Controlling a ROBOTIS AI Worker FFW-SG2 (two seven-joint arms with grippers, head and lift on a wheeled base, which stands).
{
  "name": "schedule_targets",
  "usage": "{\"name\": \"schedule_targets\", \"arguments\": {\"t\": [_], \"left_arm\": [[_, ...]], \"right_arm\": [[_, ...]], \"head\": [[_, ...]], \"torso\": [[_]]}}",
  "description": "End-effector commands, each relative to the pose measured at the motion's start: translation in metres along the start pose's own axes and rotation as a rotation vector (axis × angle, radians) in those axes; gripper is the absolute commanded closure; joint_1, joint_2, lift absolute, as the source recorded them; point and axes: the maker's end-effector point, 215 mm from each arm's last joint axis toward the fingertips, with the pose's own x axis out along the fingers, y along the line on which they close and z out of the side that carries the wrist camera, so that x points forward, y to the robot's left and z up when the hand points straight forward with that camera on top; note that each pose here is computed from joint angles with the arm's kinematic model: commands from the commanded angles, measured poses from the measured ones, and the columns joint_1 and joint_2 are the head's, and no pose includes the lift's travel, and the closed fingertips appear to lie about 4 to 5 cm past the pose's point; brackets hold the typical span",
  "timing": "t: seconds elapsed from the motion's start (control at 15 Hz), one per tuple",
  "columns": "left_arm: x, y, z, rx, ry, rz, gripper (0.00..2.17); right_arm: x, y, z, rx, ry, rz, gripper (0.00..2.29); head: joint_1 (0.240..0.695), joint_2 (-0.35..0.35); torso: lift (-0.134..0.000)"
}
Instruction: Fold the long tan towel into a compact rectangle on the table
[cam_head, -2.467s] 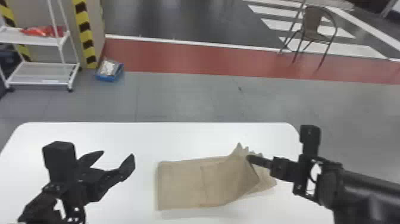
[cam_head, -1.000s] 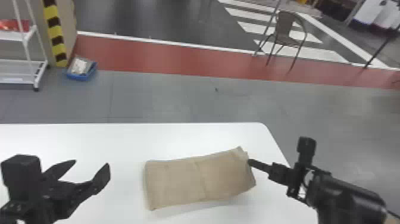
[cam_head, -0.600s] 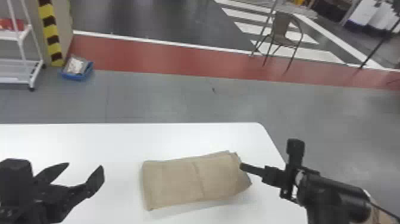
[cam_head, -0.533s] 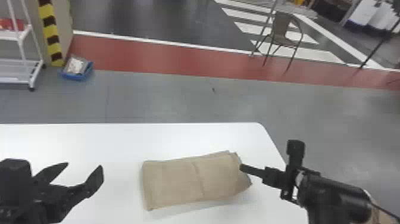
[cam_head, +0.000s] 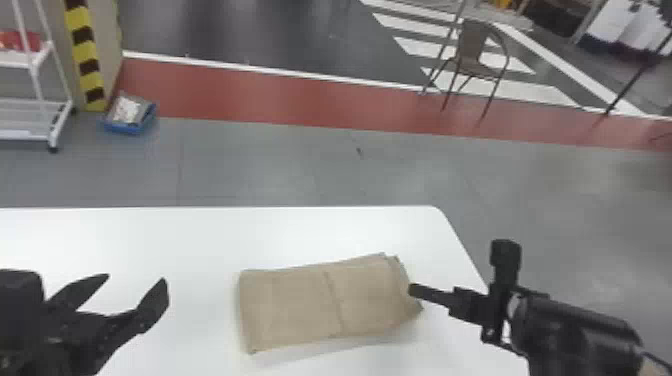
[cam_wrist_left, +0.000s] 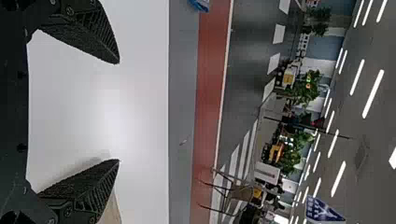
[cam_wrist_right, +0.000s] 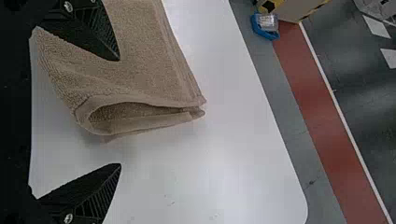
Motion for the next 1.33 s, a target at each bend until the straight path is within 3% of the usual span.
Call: {"name": "schedule_targets", "arguments": {"t": [0.0,0.2,0.53,0.93,1.27], "left_arm": [[-0.001,0.004,0.000,-0.002,0.000,0.006,0.14],[-0.002,0.009,0.000,-0.003,-0.001,0.009,0.14],[-0.002,0.013,-0.001,-0.004,0.001,0.011,0.14],[0.000,0.029,-0.001,-0.006,0.001,0.031,0.14],[0.003,0.035,-0.004,-0.010,0.008,0.038,0.14]], "right_arm": [[0.006,0.005,-0.014,-0.023,0.032,-0.006,0.09],[0.007,0.002,-0.002,-0.013,0.001,-0.013,0.09],[0.024,0.000,0.045,0.024,-0.027,-0.031,0.10],[0.067,-0.012,0.077,-0.098,-0.047,-0.125,0.21],[0.085,-0.002,0.069,-0.206,-0.006,-0.147,0.21]], "head": [[0.695,-0.350],[0.695,-0.350],[0.695,-0.342],[0.695,-0.335],[0.695,-0.314]], "torso": [[0.000],[0.000],[0.000],[0.000],[0.000]]}}
